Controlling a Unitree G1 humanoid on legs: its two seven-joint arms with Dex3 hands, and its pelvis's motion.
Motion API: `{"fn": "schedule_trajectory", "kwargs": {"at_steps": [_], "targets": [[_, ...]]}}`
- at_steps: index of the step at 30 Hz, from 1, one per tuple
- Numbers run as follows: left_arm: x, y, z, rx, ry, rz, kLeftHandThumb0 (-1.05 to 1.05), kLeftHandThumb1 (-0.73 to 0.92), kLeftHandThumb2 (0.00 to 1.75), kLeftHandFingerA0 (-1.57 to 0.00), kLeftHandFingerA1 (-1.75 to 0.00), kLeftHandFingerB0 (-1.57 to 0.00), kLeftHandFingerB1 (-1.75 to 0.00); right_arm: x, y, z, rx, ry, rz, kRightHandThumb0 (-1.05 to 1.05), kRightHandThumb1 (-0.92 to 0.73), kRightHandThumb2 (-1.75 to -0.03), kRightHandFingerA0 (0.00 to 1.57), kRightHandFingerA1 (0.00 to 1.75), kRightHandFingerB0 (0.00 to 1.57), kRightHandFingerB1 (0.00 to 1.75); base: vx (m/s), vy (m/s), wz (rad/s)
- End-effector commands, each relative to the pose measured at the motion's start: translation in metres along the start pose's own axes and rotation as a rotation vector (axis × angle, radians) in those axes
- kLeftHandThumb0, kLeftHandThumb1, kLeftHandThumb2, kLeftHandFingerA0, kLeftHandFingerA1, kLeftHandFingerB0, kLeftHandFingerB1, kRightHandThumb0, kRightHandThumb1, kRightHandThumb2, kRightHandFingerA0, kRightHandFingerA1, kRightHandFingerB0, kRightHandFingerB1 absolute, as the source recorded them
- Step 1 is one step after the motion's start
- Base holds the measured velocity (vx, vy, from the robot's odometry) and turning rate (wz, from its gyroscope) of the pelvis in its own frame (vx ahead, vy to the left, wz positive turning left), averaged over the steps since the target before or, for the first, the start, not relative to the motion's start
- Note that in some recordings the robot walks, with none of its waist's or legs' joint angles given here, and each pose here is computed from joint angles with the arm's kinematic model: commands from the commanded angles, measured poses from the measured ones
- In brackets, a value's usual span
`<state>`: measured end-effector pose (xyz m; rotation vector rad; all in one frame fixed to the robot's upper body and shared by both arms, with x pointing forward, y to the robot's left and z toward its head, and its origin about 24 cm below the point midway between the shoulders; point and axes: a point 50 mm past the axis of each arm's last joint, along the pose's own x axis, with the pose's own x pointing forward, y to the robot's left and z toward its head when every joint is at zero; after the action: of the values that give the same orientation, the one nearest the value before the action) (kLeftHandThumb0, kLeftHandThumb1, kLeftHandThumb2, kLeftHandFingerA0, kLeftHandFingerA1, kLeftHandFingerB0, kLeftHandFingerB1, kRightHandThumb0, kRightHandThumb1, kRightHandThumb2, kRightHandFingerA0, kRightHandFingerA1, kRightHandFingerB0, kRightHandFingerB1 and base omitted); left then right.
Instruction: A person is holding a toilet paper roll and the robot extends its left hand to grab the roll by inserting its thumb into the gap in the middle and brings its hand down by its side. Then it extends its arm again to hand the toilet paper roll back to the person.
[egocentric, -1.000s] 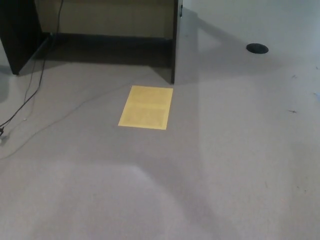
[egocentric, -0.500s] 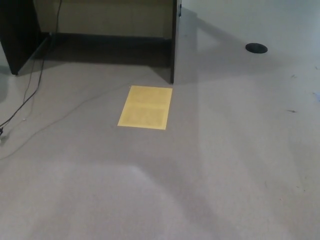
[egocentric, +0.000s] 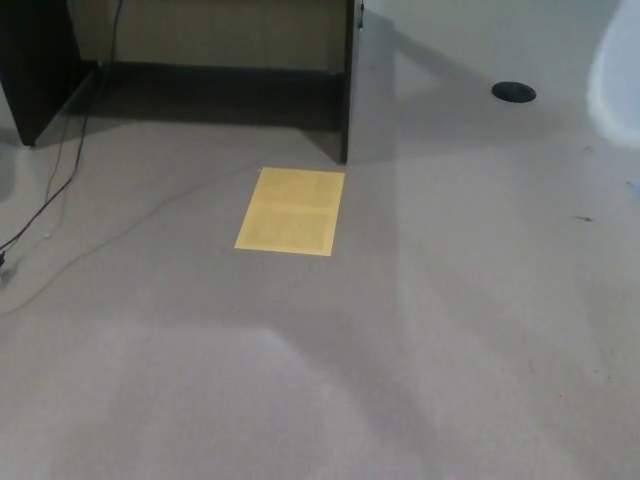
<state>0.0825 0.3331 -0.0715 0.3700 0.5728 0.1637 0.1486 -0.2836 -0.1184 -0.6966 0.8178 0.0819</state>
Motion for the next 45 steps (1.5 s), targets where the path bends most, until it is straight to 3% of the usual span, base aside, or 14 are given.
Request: {"fn": "schedule_trajectory", "kwargs": {"at_steps": [1, 13, 15, 16, 19, 20, 25, 27, 28, 30, 31, 40, 41, 45], "targets": [[0.004, 0.009, 0.023, -0.036, -0.118, -0.007, -0.21, 0.30, 0.86, -0.12, -0.53, -0.11, -0.51, 0.002, -0.003, 0.003, 0.011, -0.006, -0.003, -0.38, -0.64, -0.59, 0.77, 0.66, 0.47, 0.37, 0.00, 0.000, 0.00], [-0.006, -0.003, 0.166, 0.004, -0.652, -0.118, -0.23, 0.29, 0.85, -0.09, -0.51, -0.08, -0.50, 0.004, -0.003, 0.012, 0.015, -0.044, 0.002, -0.36, -0.64, -0.59, 0.74, 0.58, 0.50, 0.39, 0.00, 0.000, 0.00], [-0.015, -0.011, 0.192, 0.006, -0.775, -0.158, -0.23, 0.30, 0.86, -0.10, -0.52, -0.08, -0.50, 0.006, -0.007, 0.016, 0.003, -0.056, 0.001, -0.44, -0.54, -0.83, 0.67, 0.65, 0.42, 0.51, 0.00, 0.000, 0.00], [-0.018, -0.014, 0.199, 0.005, -0.799, -0.165, -0.24, 0.28, 0.85, -0.12, -0.52, -0.09, -0.50, 0.007, -0.008, 0.018, 0.003, -0.060, 0.002, -0.38, -0.66, -0.60, 0.72, 0.53, 0.49, 0.38, 0.00, 0.000, 0.00], [-0.028, -0.028, 0.222, 0.026, -0.879, -0.207, -0.24, 0.28, 0.85, -0.10, -0.51, -0.08, -0.50, 0.010, -0.009, 0.026, 0.005, -0.082, -0.008, -0.38, -0.65, -0.60, 0.74, 0.55, 0.50, 0.39, 0.00, 0.000, 0.00], [-0.031, -0.032, 0.229, 0.054, -0.912, -0.215, -0.25, 0.27, 0.85, -0.10, -0.51, -0.07, -0.50, 0.010, -0.011, 0.026, 0.013, -0.086, -0.013, -0.44, -0.53, -0.83, 0.68, 0.66, 0.44, 0.52, 0.00, 0.000, 0.00], [-0.042, -0.052, 0.260, 0.106, -1.034, -0.279, -0.25, 0.27, 0.84, -0.08, -0.50, -0.06, -0.49, 0.013, -0.016, 0.033, -0.009, -0.092, -0.018, -0.46, -0.53, -0.84, 0.70, 0.67, 0.45, 0.53, 0.00, 0.000, 0.00], [-0.048, -0.061, 0.274, 0.152, -1.083, -0.294, -0.26, 0.27, 0.85, -0.07, -0.50, -0.05, -0.49, 0.014, -0.015, 0.033, -0.005, -0.089, -0.014, -0.41, -0.66, -0.61, 0.73, 0.55, 0.51, 0.39, 0.00, 0.000, 0.00], [-0.049, -0.063, 0.278, 0.164, -1.098, -0.298, -0.52, 0.40, 0.64, -0.19, -0.38, -0.13, -0.33, 0.014, -0.015, 0.034, -0.004, -0.091, -0.013, -0.40, -0.66, -0.60, 0.73, 0.54, 0.51, 0.39, 0.00, 0.000, 0.00], [-0.053, -0.070, 0.287, 0.160, -1.114, -0.326, -0.46, 0.45, 0.54, -0.21, -0.32, -0.16, -0.27, 0.014, -0.016, 0.035, -0.007, -0.101, -0.008, -0.40, -0.66, -0.60, 0.73, 0.55, 0.52, 0.40, 0.00, 0.000, 0.00], [-0.057, -0.078, 0.301, 0.168, -1.162, -0.351, -0.27, 0.28, 0.84, -0.02, -0.49, 0.00, -0.47, 0.014, -0.014, 0.035, -0.012, -0.102, -0.003, -0.41, -0.66, -0.60, 0.74, 0.55, 0.53, 0.40, 0.00, 0.000, 0.00], [-0.073, -0.096, 0.354, 0.216, -1.338, -0.355, -0.25, 0.25, 0.82, -0.01, -0.49, 0.00, -0.47, 0.016, -0.014, 0.039, -0.013, -0.103, -0.004, -0.41, -0.66, -0.60, 0.75, 0.55, 0.56, 0.41, 0.00, 0.000, 0.00], [-0.073, -0.098, 0.358, 0.223, -1.346, -0.351, -0.42, 0.42, 0.53, -0.19, -0.33, -0.16, -0.27, 0.016, -0.014, 0.040, -0.009, -0.106, -0.006, -0.41, -0.66, -0.60, 0.76, 0.56, 0.56, 0.41, 0.00, 0.000, 0.00], [-0.076, -0.103, 0.370, 0.266, -1.385, -0.333, -0.48, 0.43, 0.53, -0.20, -0.33, -0.16, -0.27, 0.017, -0.012, 0.041, -0.009, -0.106, 0.005, -0.41, -0.66, -0.60, 0.77, 0.57, 0.57, 0.42, 0.00, 0.000, 0.00]]}}
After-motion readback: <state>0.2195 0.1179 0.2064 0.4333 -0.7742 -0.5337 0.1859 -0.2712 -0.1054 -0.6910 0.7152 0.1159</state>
